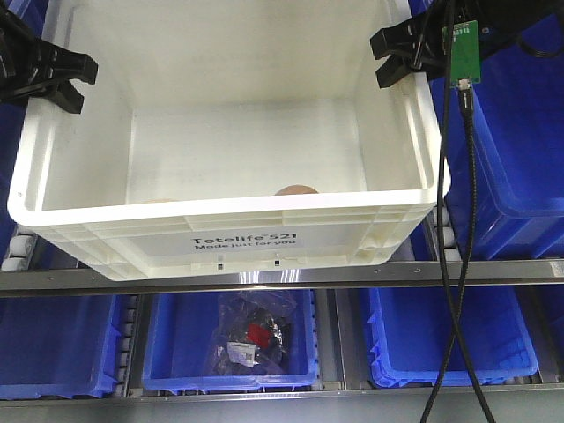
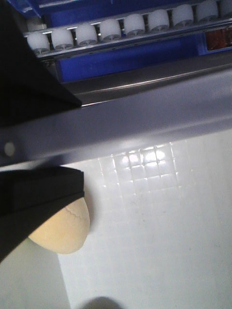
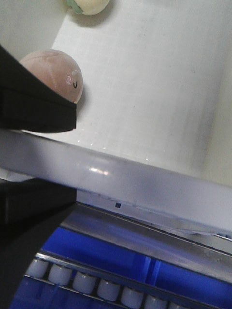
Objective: Place moving items into box and shelve
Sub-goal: 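Lower the tote with both grippers onto the roller shelf above the blue bins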
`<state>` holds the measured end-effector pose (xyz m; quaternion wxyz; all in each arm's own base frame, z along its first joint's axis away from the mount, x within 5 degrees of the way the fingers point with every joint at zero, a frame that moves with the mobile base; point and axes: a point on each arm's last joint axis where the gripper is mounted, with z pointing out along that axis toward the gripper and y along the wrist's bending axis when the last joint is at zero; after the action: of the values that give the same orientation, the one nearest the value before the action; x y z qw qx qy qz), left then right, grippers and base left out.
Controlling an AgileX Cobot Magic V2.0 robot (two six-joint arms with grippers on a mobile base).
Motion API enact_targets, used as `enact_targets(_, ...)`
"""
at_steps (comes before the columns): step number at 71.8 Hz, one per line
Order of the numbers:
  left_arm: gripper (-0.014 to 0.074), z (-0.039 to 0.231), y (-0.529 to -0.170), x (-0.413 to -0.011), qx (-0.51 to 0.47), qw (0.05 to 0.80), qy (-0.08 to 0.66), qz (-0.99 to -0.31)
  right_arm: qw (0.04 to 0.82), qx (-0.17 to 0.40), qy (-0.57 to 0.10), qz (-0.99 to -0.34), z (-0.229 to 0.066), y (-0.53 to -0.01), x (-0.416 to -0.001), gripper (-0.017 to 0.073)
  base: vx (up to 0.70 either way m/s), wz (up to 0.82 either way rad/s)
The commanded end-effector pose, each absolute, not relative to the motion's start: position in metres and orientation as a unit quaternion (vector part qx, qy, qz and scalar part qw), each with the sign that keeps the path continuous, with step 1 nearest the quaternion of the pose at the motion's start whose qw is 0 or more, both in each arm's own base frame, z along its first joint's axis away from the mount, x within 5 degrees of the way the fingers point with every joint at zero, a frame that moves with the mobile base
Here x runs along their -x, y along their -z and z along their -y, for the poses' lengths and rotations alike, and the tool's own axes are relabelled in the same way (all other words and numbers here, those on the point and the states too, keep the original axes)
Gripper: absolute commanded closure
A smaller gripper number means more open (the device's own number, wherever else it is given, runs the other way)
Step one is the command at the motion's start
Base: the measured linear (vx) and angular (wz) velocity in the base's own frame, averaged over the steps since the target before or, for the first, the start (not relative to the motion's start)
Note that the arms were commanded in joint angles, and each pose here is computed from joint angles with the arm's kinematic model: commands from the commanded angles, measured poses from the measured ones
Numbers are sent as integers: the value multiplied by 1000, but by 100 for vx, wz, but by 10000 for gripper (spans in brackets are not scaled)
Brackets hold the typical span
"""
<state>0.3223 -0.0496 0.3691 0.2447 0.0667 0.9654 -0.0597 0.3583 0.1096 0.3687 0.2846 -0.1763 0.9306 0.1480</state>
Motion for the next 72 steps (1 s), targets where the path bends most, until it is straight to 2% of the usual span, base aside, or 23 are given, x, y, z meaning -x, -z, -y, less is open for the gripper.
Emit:
enact_targets(1, 594, 70, -404, -318, -78, 342, 137, -927, 378, 172, -268, -869, -134, -416, -346, 562, 0, 0)
enact_targets(26, 594, 65, -407, -324, -79, 381, 108, -915, 395, 167, -283, -858, -139, -408, -360, 562, 0, 0)
enact_targets(58, 594, 65, -412, -328, -75, 414, 104, -901, 394, 164, -286, -858, -141, -402, -366, 562, 0, 0)
enact_targets(72, 594, 64, -406, -334, -77, 409, 96, -904, 395, 164, -286, -858, -141, -402, -366, 562, 0, 0)
